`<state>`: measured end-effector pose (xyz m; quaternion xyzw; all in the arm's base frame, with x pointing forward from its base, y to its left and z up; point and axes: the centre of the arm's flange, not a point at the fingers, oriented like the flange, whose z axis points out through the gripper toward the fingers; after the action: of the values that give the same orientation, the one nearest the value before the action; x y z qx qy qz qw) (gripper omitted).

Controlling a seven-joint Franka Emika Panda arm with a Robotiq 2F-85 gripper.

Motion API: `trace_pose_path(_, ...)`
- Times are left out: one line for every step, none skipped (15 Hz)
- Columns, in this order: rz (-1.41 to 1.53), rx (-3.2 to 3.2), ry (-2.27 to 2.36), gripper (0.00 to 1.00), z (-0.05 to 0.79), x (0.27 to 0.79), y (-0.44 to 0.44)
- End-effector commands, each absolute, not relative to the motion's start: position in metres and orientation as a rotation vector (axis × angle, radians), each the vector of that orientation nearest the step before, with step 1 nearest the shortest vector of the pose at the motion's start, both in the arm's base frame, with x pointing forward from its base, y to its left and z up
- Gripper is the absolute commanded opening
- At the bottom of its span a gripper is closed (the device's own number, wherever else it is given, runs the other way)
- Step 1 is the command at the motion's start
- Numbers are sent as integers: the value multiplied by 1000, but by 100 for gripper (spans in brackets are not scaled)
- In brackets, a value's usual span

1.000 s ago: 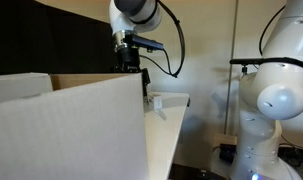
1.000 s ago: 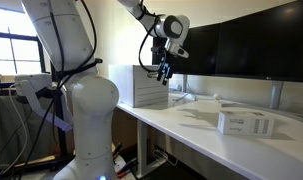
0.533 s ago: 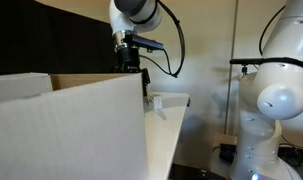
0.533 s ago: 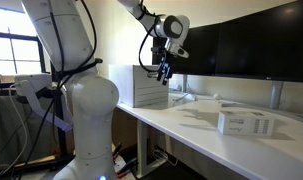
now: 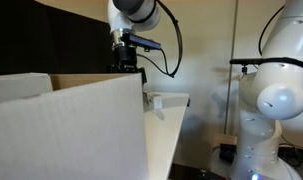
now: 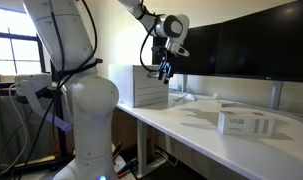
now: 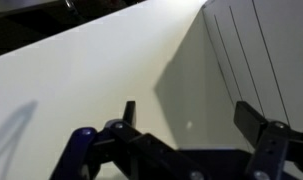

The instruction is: Put the smaller box on the table in the bigger box

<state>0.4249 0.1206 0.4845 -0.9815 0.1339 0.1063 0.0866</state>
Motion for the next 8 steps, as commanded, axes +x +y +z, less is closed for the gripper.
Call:
trace_pose_path(198,-2932,343,100,498,472,137)
trace_pose_path(144,-2921,342,100,503,483,141)
trace_pose_path(105,-2913,345,100,508,493,145)
trace_pose_path(39,-2912,340,100,511,503,148)
trace_pose_path(-32,-2915,342,100,514,514,151)
trace_pose_path(-103,-2920,340,100,516,524,153)
trace_pose_path(-173,-2937,310,100,519,533,154)
trace_pose_path(-242,-2947,288,100,522,540,156)
